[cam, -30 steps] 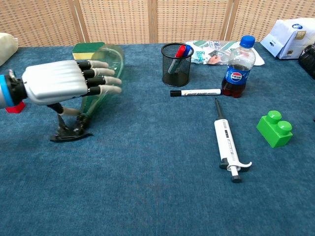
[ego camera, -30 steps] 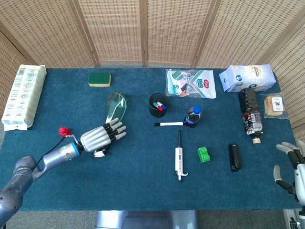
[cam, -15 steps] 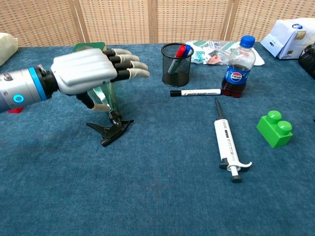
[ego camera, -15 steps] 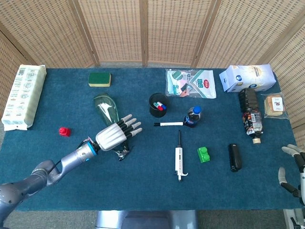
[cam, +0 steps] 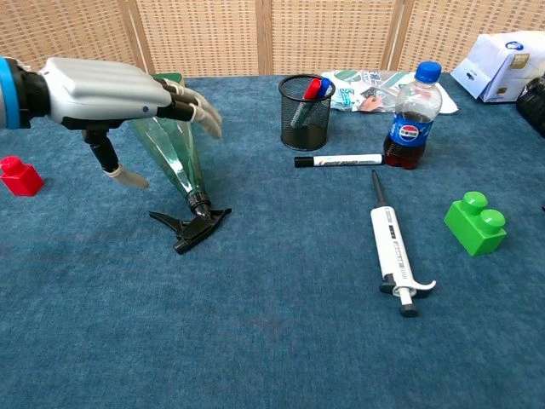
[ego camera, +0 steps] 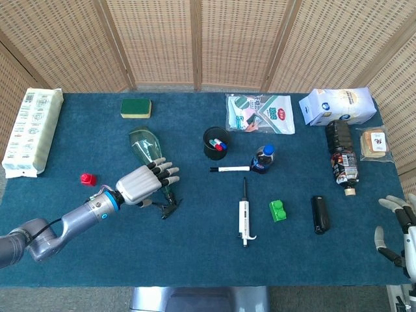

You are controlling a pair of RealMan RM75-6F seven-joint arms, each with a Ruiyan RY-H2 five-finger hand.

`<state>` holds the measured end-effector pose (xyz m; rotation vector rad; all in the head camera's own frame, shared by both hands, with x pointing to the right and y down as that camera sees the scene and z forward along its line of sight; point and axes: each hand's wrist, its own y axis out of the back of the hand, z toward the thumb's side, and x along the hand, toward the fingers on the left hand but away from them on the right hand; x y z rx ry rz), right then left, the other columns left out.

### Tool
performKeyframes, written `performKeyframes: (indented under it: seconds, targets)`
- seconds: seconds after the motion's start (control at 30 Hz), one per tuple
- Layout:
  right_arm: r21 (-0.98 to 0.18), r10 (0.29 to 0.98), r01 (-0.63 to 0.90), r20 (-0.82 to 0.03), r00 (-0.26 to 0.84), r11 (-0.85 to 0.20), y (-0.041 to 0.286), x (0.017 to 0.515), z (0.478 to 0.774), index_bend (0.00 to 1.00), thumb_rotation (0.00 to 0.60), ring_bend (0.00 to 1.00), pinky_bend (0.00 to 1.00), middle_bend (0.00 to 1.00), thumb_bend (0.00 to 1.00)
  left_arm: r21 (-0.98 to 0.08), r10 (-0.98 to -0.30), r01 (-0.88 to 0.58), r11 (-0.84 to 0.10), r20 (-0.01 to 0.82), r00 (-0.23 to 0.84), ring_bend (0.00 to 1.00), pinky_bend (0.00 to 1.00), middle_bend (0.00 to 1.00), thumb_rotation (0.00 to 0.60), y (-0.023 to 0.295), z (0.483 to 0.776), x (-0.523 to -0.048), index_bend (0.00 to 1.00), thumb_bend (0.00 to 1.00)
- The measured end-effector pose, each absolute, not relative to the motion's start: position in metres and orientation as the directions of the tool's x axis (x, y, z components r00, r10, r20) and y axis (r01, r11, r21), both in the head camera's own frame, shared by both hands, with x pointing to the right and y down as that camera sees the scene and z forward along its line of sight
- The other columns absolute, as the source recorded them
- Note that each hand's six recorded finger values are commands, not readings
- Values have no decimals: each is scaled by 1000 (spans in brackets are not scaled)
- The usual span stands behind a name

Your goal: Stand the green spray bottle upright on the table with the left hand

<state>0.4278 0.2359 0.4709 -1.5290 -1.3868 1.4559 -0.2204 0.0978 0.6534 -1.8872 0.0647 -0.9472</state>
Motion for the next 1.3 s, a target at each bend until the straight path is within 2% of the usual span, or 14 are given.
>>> performKeyframes:
  seconds: [0.13, 0.37, 0.97, 1.2, 1.3]
  targets:
    - [-926, 936, 268, -314, -161, -264, 238, 430, 469, 240, 600, 23, 76, 233, 556, -785, -425, 339, -519, 581, 694, 115, 250, 197, 600, 94, 656, -214, 238, 284]
    - [-927, 935, 268, -311, -167, -261, 238, 431, 469, 239, 600, 22, 76, 233, 557, -776, -416, 351, -524, 593, 690, 119, 268, 195, 600, 90, 672, -204, 231, 284]
    - [-930, 934, 265, -307, -183, -254, 239, 434, 467, 227, 600, 23, 77, 234, 557, -729, -382, 438, -526, 663, 644, 115, 264, 184, 600, 89, 706, -208, 228, 284]
    - [-932, 934, 263, -303, -188, -249, 240, 434, 466, 225, 600, 23, 76, 233, 556, -748, -399, 425, -509, 643, 654, 84, 200, 174, 600, 81, 708, -201, 232, 285]
    - [-933, 934, 261, -301, -191, -247, 241, 435, 464, 224, 600, 23, 77, 234, 555, -763, -398, 445, -469, 632, 665, 69, 183, 165, 600, 78, 707, -198, 232, 285]
